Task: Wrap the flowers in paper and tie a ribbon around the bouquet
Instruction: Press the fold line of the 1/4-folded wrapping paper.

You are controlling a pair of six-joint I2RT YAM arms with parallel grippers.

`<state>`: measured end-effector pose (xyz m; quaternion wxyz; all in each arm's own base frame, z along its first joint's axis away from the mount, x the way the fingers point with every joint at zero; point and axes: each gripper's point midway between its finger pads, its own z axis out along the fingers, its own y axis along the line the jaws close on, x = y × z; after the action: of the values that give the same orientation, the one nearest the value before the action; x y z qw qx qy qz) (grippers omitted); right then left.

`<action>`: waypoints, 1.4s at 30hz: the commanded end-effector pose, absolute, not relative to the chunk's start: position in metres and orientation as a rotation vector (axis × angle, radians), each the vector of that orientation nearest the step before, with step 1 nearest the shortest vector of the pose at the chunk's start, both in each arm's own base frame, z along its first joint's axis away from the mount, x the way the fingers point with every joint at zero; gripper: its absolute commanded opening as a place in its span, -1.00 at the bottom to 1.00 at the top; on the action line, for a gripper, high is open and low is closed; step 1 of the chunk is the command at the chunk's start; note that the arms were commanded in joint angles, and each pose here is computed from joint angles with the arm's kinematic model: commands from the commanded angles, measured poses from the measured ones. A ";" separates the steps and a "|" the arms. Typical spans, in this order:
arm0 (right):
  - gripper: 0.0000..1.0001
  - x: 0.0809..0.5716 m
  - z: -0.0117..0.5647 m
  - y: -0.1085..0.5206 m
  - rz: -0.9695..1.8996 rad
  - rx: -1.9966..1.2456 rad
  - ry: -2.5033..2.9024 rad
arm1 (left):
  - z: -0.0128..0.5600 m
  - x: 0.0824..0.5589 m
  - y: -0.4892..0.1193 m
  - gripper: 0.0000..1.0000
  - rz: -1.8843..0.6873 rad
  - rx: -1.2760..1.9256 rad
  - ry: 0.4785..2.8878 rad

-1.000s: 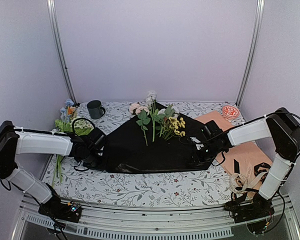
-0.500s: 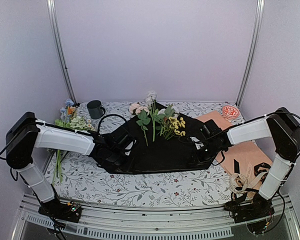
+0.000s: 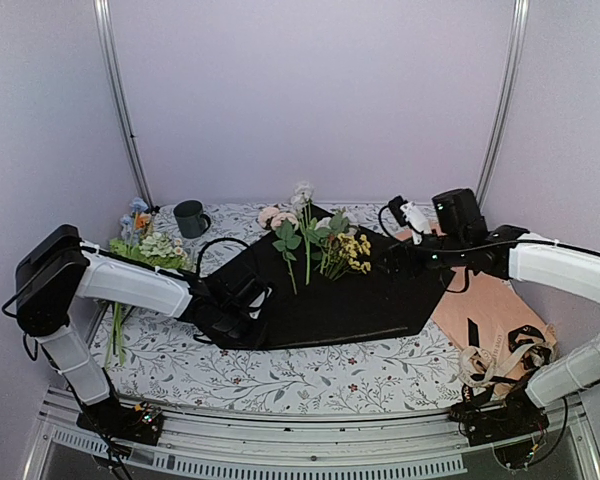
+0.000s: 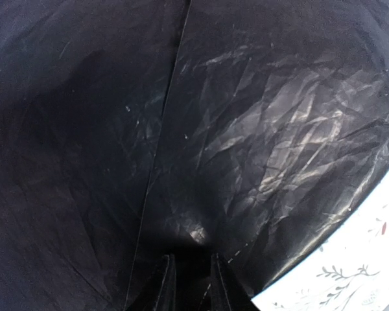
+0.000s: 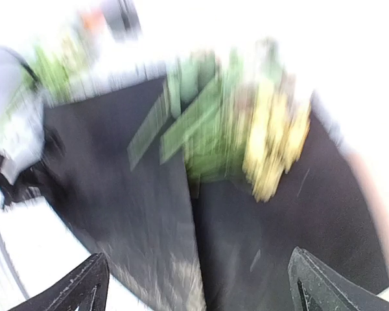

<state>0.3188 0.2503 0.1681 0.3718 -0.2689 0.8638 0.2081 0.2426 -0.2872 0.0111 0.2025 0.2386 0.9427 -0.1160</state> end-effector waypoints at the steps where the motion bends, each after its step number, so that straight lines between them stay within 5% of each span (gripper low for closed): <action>1: 0.98 0.324 0.313 0.236 0.395 -0.668 1.569 | -0.018 0.220 -0.263 -0.59 -0.244 0.692 2.753; 6: 0.91 0.279 0.350 0.225 0.633 -0.590 1.243 | -0.021 0.218 -0.263 -0.60 -0.243 0.705 2.761; 7: 0.72 0.280 0.341 0.238 0.694 -0.644 1.306 | -0.022 0.217 -0.263 -0.60 -0.243 0.705 2.762; 11: -0.68 0.287 0.243 0.286 0.978 -0.737 1.855 | -0.023 0.216 -0.262 -0.60 -0.248 0.698 2.764; 13: -0.99 0.273 0.197 0.313 1.040 -0.789 2.045 | -0.023 0.216 -0.262 -0.59 -0.251 0.698 2.762; 25: -1.00 0.212 0.086 0.398 1.302 -1.078 2.515 | -0.029 0.211 -0.266 -0.60 -0.304 0.720 2.749; 42: -0.99 0.218 0.005 0.376 1.220 -0.910 2.798 | -0.044 0.205 -0.261 -0.60 -0.259 0.900 2.744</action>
<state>0.2190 0.3989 0.0139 -0.0110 -0.3242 0.8581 0.3981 0.2465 -0.3014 0.0086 0.2294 0.2896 0.9190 -0.1380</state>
